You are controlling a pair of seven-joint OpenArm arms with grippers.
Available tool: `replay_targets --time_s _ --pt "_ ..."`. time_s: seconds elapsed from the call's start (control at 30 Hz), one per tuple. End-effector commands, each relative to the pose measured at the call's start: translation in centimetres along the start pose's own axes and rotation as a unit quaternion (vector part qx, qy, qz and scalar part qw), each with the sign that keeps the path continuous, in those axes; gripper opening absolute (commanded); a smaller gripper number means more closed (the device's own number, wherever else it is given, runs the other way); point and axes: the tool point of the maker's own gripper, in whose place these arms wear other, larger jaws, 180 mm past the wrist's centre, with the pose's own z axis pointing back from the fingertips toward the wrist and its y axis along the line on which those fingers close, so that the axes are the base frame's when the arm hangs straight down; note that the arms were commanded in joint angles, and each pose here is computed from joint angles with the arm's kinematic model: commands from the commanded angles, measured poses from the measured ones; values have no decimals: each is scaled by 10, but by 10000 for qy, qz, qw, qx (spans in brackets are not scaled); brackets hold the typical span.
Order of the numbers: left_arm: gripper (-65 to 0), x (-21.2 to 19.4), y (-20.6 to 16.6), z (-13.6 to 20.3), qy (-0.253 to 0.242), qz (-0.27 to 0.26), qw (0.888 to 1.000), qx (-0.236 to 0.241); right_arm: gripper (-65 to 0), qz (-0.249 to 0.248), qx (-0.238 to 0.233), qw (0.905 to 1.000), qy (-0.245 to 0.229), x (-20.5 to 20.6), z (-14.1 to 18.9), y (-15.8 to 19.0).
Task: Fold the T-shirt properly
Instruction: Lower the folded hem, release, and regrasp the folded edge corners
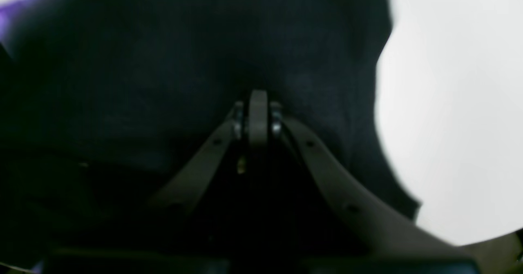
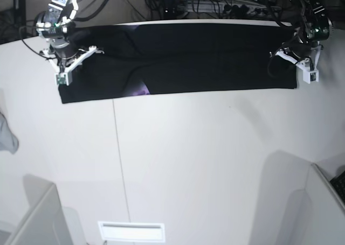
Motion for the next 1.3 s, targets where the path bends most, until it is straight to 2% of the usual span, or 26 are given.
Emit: replay_targets --time_s 0.0,0.17,0.4,0.57,0.73,0.93,1.1,1.2,1.27 --pt "-650 2 7 -2 -16 11 10000 60 -650 -34 5 9999 -152 8 -2 -2" --pt "-650 -4 13 -18 -55 320 9994 77 -650 -397 26 9991 111 -5 -27 -11" --pt "-650 8 17 -42 -97 610 9981 77 -650 -540 234 9981 194 13 -64 -12" --pt "-650 49 25 -64 -190 229 9983 501 -650 -650 449 9969 33 46 -84 -1" --pt "-650 86 5 -86 -255 51 9989 379 -650 -776 636 9949 -137 80 -100 7" --pt "-650 127 -3 -72 -764 -72 9964 359 -650 -651 589 9932 -759 124 -80 9" --pt "-650 148 -7 -45 -1226 -369 9909 424 -650 -769 716 9837 -1459 150 -39 10" --pt "-650 149 -10 -21 -1473 -663 9856 498 -650 -877 919 9786 -1619 152 -21 13" --pt "-650 147 -16 -5 -1630 -852 9816 512 -650 -816 933 9791 -1610 148 -13 11"
